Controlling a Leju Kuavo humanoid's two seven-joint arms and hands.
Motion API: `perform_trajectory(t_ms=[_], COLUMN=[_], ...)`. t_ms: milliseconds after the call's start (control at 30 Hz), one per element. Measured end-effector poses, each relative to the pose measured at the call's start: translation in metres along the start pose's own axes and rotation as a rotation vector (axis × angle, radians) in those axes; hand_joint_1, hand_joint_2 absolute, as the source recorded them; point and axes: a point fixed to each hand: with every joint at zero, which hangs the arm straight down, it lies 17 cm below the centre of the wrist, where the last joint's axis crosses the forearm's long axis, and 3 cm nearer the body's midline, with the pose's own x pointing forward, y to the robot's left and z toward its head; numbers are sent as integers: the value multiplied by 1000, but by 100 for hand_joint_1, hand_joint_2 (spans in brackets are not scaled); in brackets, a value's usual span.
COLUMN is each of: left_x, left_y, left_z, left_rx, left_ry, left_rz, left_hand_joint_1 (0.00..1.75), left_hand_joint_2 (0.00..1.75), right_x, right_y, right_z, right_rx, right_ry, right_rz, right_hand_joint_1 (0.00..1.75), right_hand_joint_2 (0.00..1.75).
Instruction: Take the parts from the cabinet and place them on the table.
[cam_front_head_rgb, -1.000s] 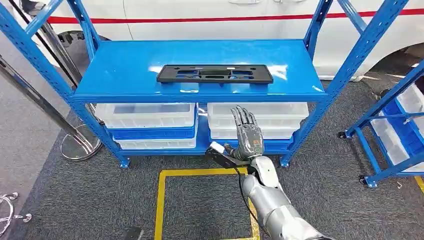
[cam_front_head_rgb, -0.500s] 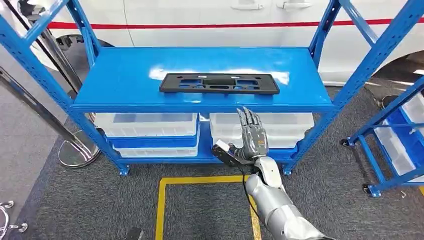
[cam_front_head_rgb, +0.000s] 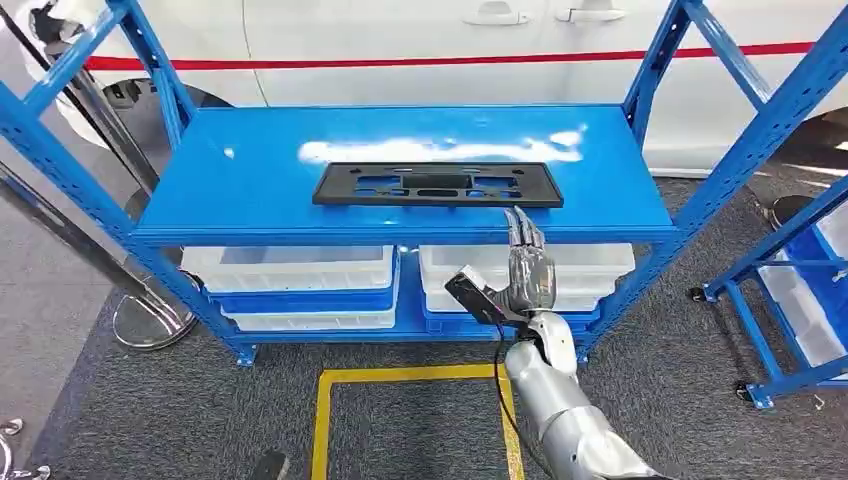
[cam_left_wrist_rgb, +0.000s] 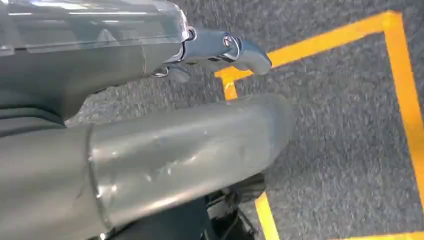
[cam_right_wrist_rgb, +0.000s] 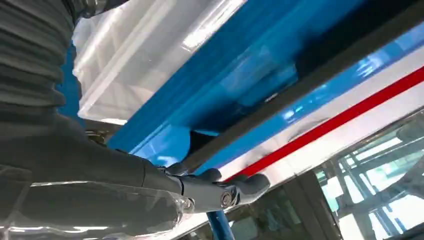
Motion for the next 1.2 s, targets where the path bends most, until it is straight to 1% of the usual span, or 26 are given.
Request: perform_trajectory(t_ms=[67, 233, 467, 600, 733, 1000, 1100, 1200], left_x=[3, -2, -1, 3, 0, 2, 6, 1], left_y=[0, -1, 0, -1, -1, -4, -2, -4], left_z=[-1, 1, 1, -1, 0, 0, -2, 0], left_rx=[0, -1, -1, -3, -4, -9, -8, -12], left_ry=[-4, 4, 2, -6, -1, -2, -6, 0], left_rz=[-1, 0, -3, -6, -6, -10, -13, -19], left_hand_joint_1=[0, 0, 0, 0, 0, 0, 0, 0], left_hand_joint_2=[0, 0, 0, 0, 0, 0, 0, 0], right_x=[2, -3, -3, -4, -11, -11, -5, 9], right_y=[-2, 2, 0, -3, 0, -1, -3, -3], right_z=[-3, 1, -1, -4, 2, 0, -2, 4], right_rx=[-5, 3, -3, -10, -2, -5, -12, -16], right_ry=[-2, 15, 18, 20, 41, 39, 8, -76], right_rz=[-2, -6, -9, -11, -12, -11, -17, -16], right_hand_joint_1=[0, 0, 0, 0, 0, 0, 0, 0], right_hand_joint_2=[175, 175, 175, 175, 175, 175, 175, 175])
